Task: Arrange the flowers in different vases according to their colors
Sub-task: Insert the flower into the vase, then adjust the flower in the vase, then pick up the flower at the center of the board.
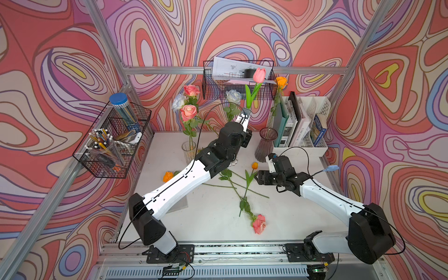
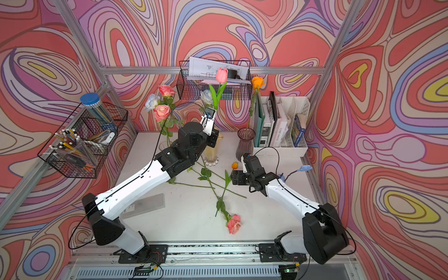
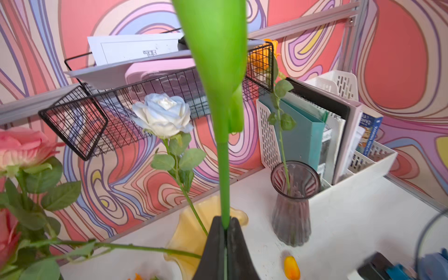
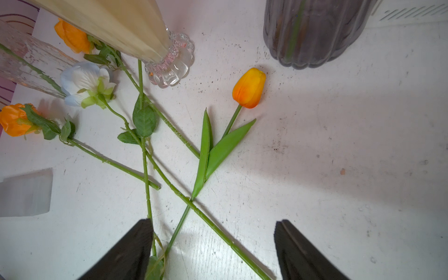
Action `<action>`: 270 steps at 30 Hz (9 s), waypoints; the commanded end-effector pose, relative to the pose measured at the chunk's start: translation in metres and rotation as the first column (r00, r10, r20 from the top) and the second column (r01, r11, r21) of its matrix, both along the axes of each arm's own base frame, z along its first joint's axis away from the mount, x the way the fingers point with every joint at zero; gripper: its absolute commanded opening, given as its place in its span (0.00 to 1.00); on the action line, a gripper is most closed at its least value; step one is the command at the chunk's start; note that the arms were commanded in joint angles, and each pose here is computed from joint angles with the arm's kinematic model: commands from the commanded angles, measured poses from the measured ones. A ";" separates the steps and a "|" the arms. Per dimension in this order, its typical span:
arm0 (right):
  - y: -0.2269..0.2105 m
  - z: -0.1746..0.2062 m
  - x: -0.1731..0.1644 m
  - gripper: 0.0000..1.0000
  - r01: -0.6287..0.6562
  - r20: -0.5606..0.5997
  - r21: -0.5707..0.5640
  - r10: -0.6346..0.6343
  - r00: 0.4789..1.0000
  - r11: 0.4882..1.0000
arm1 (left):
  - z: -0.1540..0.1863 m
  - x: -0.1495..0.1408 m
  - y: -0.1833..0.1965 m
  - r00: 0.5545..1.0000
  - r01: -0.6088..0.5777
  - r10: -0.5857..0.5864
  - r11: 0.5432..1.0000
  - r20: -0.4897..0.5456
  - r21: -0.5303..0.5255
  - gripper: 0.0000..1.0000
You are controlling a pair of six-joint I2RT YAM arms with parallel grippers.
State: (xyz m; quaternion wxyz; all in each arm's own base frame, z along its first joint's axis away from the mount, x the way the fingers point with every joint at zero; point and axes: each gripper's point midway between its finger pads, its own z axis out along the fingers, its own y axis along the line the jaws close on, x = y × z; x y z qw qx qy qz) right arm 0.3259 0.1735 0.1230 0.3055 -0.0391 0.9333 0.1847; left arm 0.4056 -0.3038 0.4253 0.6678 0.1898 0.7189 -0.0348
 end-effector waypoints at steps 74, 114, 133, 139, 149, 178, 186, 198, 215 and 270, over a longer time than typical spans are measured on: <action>0.010 -0.019 0.023 0.80 -0.040 -0.030 -0.049 0.039 0.999 0.998 | -0.106 0.063 0.318 0.877 -0.460 0.478 0.807 -0.047 -0.371 0.00; 0.010 -0.028 0.020 0.80 -0.043 -0.045 -0.047 0.041 0.998 0.998 | -0.146 0.063 0.270 0.932 -0.363 0.342 0.861 -0.122 -0.357 0.11; 0.025 0.010 0.028 0.80 -0.110 0.038 0.002 0.110 0.993 0.994 | -0.128 0.033 0.259 0.927 -0.374 0.363 0.881 -0.092 -0.289 0.64; 0.056 0.063 0.044 0.80 -0.207 0.189 0.022 0.199 0.961 0.978 | -0.099 -0.002 0.273 0.912 -0.405 0.407 0.865 -0.059 -0.295 0.76; 0.146 0.145 0.086 0.79 -0.349 0.409 -0.108 0.361 0.838 0.931 | -0.065 -0.053 0.262 0.922 -0.380 0.384 0.865 -0.053 -0.328 0.77; 0.246 0.135 0.181 0.39 -0.361 0.436 -0.156 0.392 0.810 0.920 | -0.064 -0.130 0.244 0.943 -0.328 0.293 0.902 -0.157 -0.282 0.75; 0.225 0.164 0.171 0.20 -0.288 0.518 -0.136 0.316 0.795 0.948 | -0.068 -0.130 0.241 0.946 -0.316 0.279 0.906 -0.164 -0.282 0.75; 0.209 0.171 0.171 0.18 -0.204 0.543 -0.110 0.230 0.808 0.973 | -0.074 -0.126 0.237 0.946 -0.310 0.270 0.912 -0.178 -0.269 0.75; 0.187 0.148 0.135 0.29 -0.220 0.528 -0.054 0.215 0.822 0.974 | -0.081 -0.124 0.234 0.946 -0.307 0.261 0.914 -0.194 -0.265 0.75; 0.061 0.087 -0.005 0.82 -0.137 0.271 -0.107 0.162 0.949 0.985 | -0.225 -0.179 0.142 0.882 -0.137 0.084 0.987 -0.464 -0.081 0.71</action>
